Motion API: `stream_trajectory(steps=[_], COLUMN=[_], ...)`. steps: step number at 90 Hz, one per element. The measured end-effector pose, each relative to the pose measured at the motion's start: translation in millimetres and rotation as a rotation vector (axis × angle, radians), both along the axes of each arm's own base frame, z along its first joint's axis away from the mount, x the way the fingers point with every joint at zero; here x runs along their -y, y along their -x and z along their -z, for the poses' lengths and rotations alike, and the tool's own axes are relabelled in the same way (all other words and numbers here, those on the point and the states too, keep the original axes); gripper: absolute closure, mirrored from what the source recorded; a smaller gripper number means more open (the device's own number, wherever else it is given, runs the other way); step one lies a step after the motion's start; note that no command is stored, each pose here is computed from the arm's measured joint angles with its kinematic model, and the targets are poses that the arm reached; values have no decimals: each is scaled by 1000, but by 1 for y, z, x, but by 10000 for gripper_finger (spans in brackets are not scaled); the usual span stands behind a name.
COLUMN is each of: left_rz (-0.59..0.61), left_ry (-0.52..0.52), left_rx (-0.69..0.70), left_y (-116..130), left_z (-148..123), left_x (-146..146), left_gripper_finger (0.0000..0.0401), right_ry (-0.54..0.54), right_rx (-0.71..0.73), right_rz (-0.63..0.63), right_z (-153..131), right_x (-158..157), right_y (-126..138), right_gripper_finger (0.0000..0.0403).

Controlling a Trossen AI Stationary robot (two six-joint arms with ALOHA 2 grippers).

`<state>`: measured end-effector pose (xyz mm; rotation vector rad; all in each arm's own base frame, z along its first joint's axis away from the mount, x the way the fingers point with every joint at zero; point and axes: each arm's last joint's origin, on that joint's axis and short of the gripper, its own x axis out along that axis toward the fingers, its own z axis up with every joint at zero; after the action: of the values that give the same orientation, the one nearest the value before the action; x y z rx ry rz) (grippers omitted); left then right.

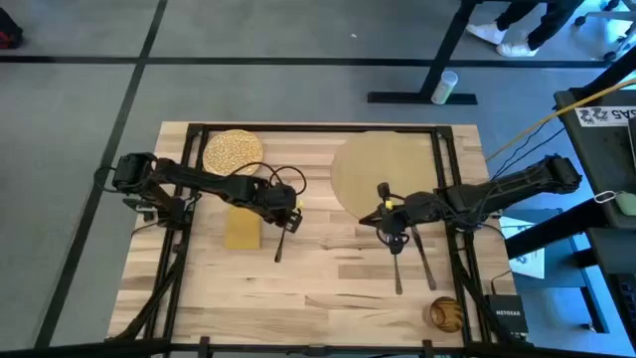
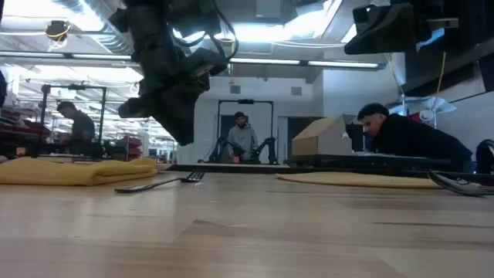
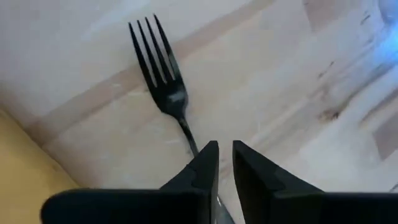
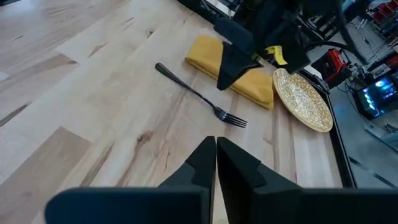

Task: Set table place
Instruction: Put the fork on the yellow napkin

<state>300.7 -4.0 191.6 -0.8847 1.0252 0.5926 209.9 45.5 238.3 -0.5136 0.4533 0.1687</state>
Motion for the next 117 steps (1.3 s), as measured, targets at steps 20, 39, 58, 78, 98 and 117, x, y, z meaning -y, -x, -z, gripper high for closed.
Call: stream_trajectory(steps=[20, 39, 58, 78, 98, 117], left_rz=[29, -51, -94, -135, -144, -135], left_ry=[-20, -38, -23, -8, 27, 30], left_rx=[-29, -132, -152, -159, -121, -91], left_y=[1, 2, -4, -5, -9, -12], left_z=[3, 19, 34, 38, 37, 36], left_x=[6, 3, 3, 3, 5, 5], left_gripper_finger=[338, 322, 315, 314, 314, 314], right_ry=[2, 0, 0, 0, 0, 0], right_rx=[3, 12, 11, 11, 10, 10], right_rz=[7, 7, 7, 7, 7, 7], right_z=[0, -1, -1, -1, -1, -1], right_x=[0, 0, 0, 0, 0, 0], right_y=[0, -1, 0, 0, 0, 0], right_gripper_finger=[398, 398, 397, 397, 397, 397])
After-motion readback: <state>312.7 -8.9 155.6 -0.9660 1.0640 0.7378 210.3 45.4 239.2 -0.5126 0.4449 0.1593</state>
